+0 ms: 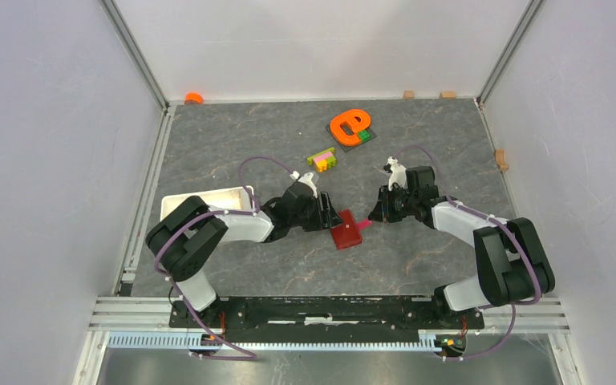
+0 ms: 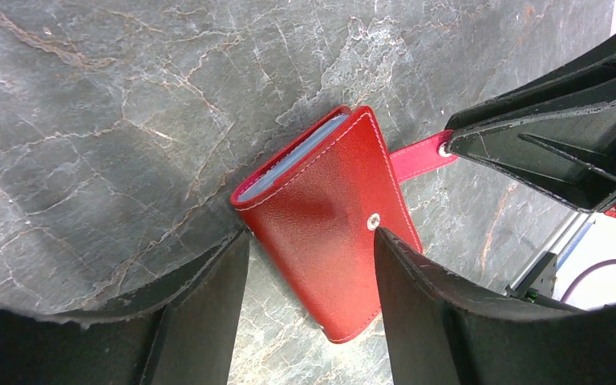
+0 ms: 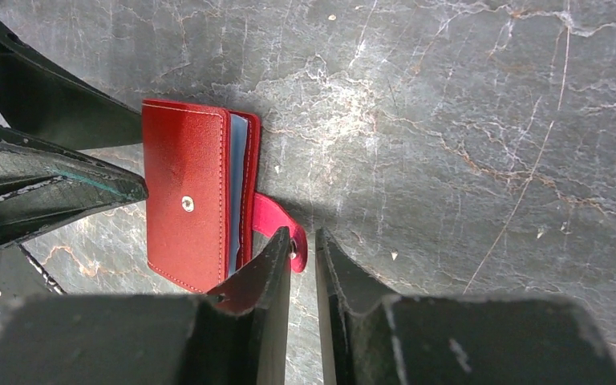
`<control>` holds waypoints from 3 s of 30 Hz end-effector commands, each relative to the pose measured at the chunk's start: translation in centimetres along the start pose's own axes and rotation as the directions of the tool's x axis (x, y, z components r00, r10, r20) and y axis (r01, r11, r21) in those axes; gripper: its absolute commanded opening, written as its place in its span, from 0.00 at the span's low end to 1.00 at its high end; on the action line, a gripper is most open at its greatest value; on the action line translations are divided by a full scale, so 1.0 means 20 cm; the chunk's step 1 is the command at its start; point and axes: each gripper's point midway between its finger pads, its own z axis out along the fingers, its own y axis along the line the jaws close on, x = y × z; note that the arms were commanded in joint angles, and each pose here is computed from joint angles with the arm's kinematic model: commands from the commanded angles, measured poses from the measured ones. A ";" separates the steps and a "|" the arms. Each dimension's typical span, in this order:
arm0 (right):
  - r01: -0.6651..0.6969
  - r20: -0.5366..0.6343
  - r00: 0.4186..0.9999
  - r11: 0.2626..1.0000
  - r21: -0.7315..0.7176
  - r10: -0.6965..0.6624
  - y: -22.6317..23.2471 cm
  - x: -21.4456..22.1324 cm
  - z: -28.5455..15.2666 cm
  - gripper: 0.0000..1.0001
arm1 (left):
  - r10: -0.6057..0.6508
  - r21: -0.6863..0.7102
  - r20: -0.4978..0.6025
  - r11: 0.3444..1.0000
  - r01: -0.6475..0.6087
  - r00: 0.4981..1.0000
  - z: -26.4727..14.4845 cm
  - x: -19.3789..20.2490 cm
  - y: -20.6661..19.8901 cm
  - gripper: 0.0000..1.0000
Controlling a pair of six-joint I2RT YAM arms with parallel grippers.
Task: Put the credit cards into the card holder
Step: Close the card holder at the center of the board.
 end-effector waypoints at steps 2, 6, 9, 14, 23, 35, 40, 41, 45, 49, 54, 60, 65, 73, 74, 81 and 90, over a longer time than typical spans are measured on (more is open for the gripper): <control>0.014 0.021 1.000 1.000 -0.013 -0.014 0.02 -0.02 -0.03 0.19 | 0.040 -0.119 -0.040 0.992 -0.045 0.998 0.01 0.06 0.16 0.66; 0.014 0.023 1.000 1.000 -0.025 -0.014 0.03 -0.01 -0.03 0.11 | 0.042 -0.120 -0.044 0.992 -0.047 0.998 0.01 0.06 0.15 0.66; 0.012 0.021 1.000 0.999 -0.047 -0.011 0.05 -0.01 -0.03 0.04 | 0.047 -0.121 -0.049 0.991 -0.053 0.998 0.01 0.07 0.14 0.65; 0.005 0.039 0.999 0.997 -0.076 -0.002 0.08 -0.01 -0.04 0.00 | 0.079 -0.175 -0.081 0.980 -0.092 0.994 0.02 0.10 0.16 0.68; -0.013 0.112 0.993 0.995 -0.097 0.024 0.14 -0.05 -0.06 0.00 | 0.180 -0.325 -0.171 0.918 -0.228 0.969 0.02 0.15 0.28 0.65; -0.019 0.134 0.991 0.999 -0.040 0.025 0.18 -0.06 -0.02 0.00 | 0.184 -0.306 -0.109 0.929 -0.209 0.977 -0.08 0.12 0.19 0.67; -0.001 0.133 0.991 0.998 -0.065 0.010 0.25 -0.06 0.00 0.00 | 0.171 -0.274 -0.144 0.939 -0.206 0.975 -0.02 0.17 0.19 0.67; 0.004 0.131 0.991 0.998 -0.067 0.005 0.26 -0.06 0.00 0.00 | 0.172 -0.274 -0.145 0.939 -0.207 0.974 -0.02 0.17 0.19 0.67; 0.005 0.123 0.992 0.998 -0.069 0.004 0.28 -0.04 0.03 0.00 | 0.182 -0.260 -0.148 0.941 -0.216 0.972 -0.01 0.18 0.18 0.67; 0.009 0.123 0.992 0.997 -0.078 0.001 0.30 -0.04 0.05 0.00 | 0.192 -0.246 -0.160 0.942 -0.227 0.968 0.00 0.19 0.18 0.67; 0.011 0.116 0.993 0.997 -0.072 -0.002 0.30 -0.03 0.08 0.00 | 0.206 -0.222 -0.177 0.944 -0.243 0.962 0.03 0.21 0.16 0.63; 0.013 0.111 0.994 0.998 -0.065 -0.005 0.30 -0.03 0.11 0.00 | 0.210 -0.233 -0.196 0.939 -0.253 0.958 0.04 0.24 0.19 0.50; 0.010 0.111 0.994 0.998 -0.065 -0.003 0.30 -0.02 0.14 0.00 | 0.217 -0.261 -0.219 0.926 -0.271 0.951 0.05 0.26 0.22 0.46; 0.012 0.111 0.994 0.998 -0.054 -0.006 0.31 -0.02 0.16 0.00 | 0.222 -0.277 -0.225 0.919 -0.281 0.949 0.04 0.26 0.24 0.43; 0.013 0.114 0.993 0.999 -0.050 -0.007 0.31 -0.02 0.16 0.00 | 0.223 -0.278 -0.226 0.918 -0.282 0.948 0.04 0.26 0.24 0.43; 0.019 0.163 0.987 0.999 -0.030 -0.014 0.30 -0.04 0.12 0.00 | 0.219 -0.281 -0.223 0.919 -0.278 0.950 0.04 0.26 0.24 0.43; 0.027 0.178 0.984 0.998 -0.062 -0.015 0.34 -0.04 0.12 0.00 | 0.215 -0.283 -0.223 0.919 -0.274 0.951 0.04 0.26 0.24 0.43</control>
